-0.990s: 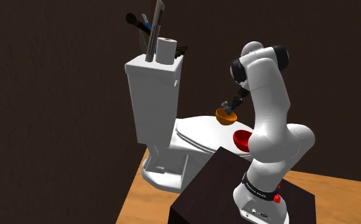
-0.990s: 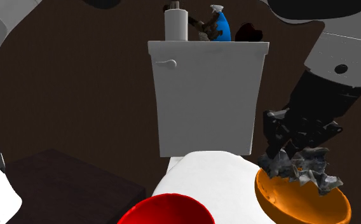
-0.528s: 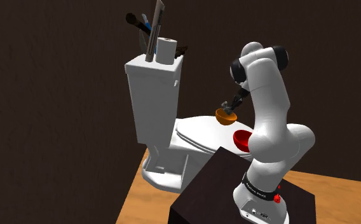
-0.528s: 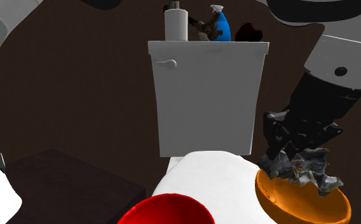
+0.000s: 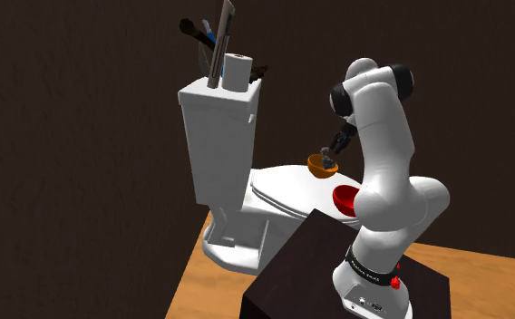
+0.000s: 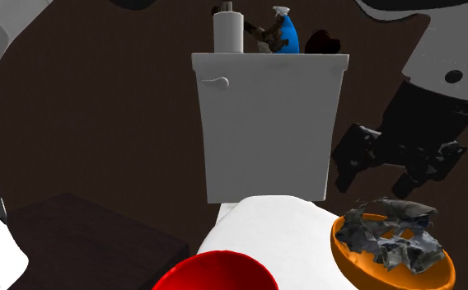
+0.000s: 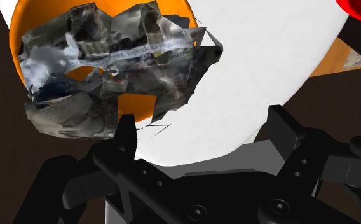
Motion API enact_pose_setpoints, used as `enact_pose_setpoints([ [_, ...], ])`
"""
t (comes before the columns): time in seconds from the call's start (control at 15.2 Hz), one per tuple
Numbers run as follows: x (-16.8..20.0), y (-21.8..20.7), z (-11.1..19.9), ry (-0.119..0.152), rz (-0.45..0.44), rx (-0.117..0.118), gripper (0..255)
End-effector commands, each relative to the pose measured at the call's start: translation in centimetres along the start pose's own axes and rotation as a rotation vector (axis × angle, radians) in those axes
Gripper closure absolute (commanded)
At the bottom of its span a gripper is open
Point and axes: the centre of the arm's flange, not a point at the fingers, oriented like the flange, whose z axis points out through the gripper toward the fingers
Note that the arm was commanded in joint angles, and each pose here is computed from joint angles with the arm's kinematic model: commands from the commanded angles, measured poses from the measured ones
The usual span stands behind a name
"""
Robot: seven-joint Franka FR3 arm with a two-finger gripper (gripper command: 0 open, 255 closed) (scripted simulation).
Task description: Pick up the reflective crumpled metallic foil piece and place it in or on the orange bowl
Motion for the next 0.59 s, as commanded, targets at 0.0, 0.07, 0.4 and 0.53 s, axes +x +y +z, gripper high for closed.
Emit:
enact_pose_setpoints([
  [0.0,0.1,0.0,-2.4,0.000,0.000,0.000,0],
  [0.07,0.1,0.0,-3.4,0.000,0.000,0.000,0],
  [0.4,0.1,0.0,-3.4,0.000,0.000,0.000,0],
  [0.53,0.1,0.0,-3.4,0.000,0.000,0.000,0],
])
